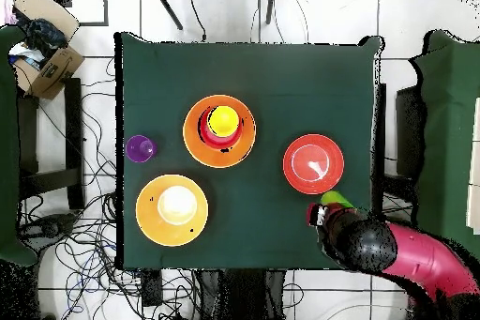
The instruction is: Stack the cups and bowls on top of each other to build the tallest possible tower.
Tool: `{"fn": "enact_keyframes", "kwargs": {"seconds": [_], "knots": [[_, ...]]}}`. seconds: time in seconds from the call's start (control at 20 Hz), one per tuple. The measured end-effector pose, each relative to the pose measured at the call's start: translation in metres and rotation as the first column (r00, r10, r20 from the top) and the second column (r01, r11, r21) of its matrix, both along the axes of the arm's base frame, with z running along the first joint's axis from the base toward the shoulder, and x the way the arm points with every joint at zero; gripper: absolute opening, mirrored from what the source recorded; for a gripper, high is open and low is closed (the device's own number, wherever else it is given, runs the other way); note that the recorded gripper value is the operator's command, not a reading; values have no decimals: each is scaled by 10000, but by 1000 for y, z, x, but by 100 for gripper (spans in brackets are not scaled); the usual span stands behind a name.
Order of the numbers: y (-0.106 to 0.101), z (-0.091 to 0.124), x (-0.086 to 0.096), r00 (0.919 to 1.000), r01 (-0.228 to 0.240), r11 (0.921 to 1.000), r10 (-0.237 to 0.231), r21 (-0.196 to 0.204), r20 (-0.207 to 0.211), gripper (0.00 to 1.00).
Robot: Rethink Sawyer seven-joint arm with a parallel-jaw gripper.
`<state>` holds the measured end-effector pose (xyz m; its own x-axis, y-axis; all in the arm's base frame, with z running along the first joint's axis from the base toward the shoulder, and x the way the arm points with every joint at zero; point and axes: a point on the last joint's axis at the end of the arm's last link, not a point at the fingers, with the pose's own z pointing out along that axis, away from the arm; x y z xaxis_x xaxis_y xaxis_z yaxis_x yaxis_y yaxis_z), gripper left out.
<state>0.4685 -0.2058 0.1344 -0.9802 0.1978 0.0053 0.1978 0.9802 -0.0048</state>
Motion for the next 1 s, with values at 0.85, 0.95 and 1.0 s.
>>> {"fn": "enact_keyframes", "kwargs": {"seconds": [0.85,0.95,1.0], "knots": [[103,125,115,9633,-157,9949,417,992,-2653,0],[112,132,141,9731,29,9944,214,1054,-2294,0],[117,135,153,9769,88,9942,143,1071,-2130,0]]}}
